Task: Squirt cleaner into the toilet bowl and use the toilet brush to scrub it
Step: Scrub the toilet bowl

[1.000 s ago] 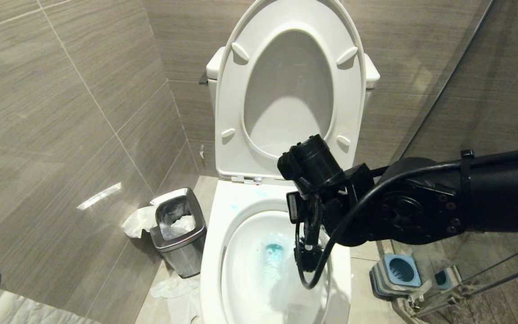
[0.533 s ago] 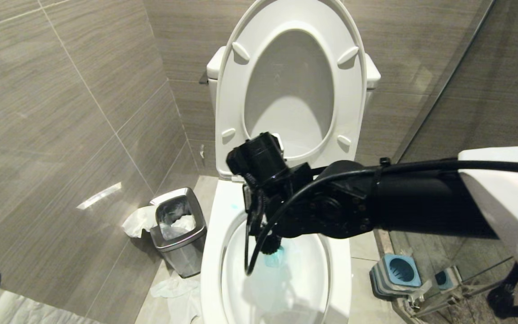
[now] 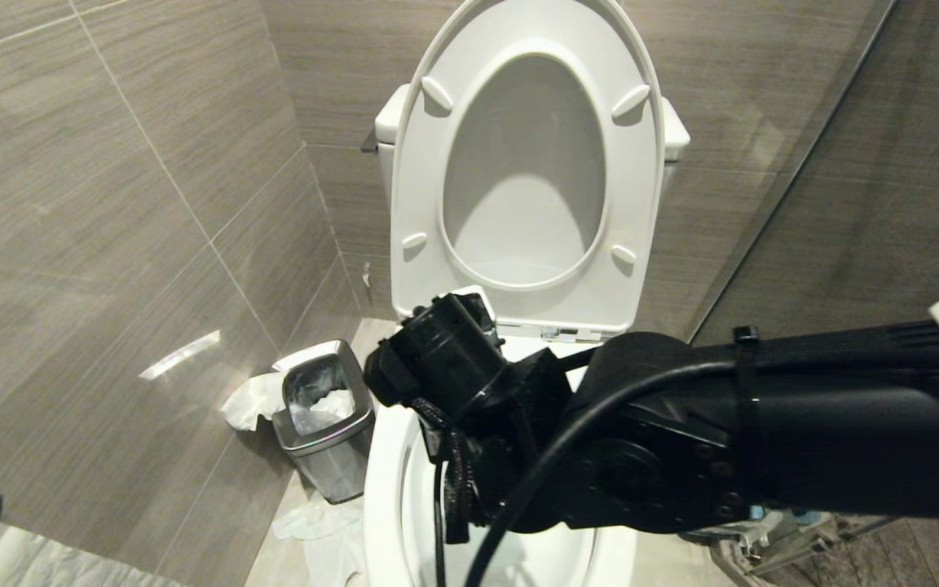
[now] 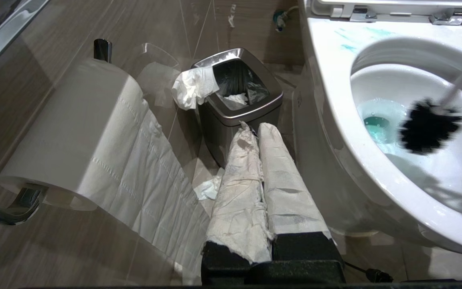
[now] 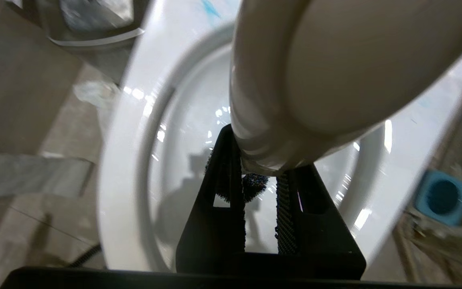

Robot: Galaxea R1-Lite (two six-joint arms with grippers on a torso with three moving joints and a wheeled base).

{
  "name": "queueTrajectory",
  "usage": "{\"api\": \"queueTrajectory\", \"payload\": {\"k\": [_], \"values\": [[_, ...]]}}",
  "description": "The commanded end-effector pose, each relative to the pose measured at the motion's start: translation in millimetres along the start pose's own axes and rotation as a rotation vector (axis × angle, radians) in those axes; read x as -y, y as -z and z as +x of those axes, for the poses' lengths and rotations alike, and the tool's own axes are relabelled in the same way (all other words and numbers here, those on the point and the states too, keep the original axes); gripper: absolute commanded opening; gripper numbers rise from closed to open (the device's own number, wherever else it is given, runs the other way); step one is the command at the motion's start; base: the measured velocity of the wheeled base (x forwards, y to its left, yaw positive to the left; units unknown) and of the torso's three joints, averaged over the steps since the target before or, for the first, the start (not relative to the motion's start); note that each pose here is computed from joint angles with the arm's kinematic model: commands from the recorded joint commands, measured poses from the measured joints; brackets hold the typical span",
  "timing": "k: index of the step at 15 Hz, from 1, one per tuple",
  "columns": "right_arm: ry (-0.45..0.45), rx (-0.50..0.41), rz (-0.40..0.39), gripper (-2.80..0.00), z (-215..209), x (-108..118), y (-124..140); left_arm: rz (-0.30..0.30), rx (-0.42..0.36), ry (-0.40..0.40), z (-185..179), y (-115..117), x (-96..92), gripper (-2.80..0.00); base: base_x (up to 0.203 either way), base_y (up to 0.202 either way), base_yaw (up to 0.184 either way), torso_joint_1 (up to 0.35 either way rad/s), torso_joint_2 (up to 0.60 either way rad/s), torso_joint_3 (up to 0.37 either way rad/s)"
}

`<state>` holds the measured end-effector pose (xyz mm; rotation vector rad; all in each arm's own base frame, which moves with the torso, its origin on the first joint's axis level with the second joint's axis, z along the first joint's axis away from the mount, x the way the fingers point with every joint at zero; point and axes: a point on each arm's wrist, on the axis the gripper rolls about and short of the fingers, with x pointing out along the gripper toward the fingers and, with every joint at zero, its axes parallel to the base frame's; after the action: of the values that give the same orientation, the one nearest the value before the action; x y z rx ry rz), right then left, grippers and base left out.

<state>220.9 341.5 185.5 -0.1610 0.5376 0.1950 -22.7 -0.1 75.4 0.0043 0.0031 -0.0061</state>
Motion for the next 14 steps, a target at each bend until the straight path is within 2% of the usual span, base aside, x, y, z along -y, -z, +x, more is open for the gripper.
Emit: {"api": "queueTrajectory", "payload": {"k": [1,3,6,10,12,14], "values": [[0.042,0.001,0.017,-2.8,-28.1,40.7,-3.3,0.0,0.0,0.0,0.0,0.0,0.0,-2.8,0.0,0.0,0.0,0.0,0.0,0.0],[0.114,-0.006,0.052,-2.8,-13.9,63.9,-10.0,0.0,0.0,0.0,0.0,0.0,0.0,-2.8,0.0,0.0,0.0,0.0,0.0,0.0],[0.148,0.018,0.09,-2.8,15.4,60.2,-27.1,0.0,0.0,0.0,0.0,0.0,0.0,-2.8,0.0,0.0,0.0,0.0,0.0,0.0],[0.122,0.068,0.128,-2.8,57.1,24.0,-43.0,0.0,0.0,0.0,0.0,0.0,0.0,-2.8,0.0,0.0,0.0,0.0,0.0,0.0],[0.06,0.077,0.103,-2.8,51.3,-7.2,-35.2,0.0,0.0,-0.001,0.0,0.0,0.0,-2.8,0.0,0.0,0.0,0.0,0.0,0.0],[0.017,0.088,0.109,-2.8,33.6,-18.6,-34.1,0.0,0.0,0.0,0.0,0.0,0.0,-2.8,0.0,0.0,0.0,0.0,0.0,0.0]]}}
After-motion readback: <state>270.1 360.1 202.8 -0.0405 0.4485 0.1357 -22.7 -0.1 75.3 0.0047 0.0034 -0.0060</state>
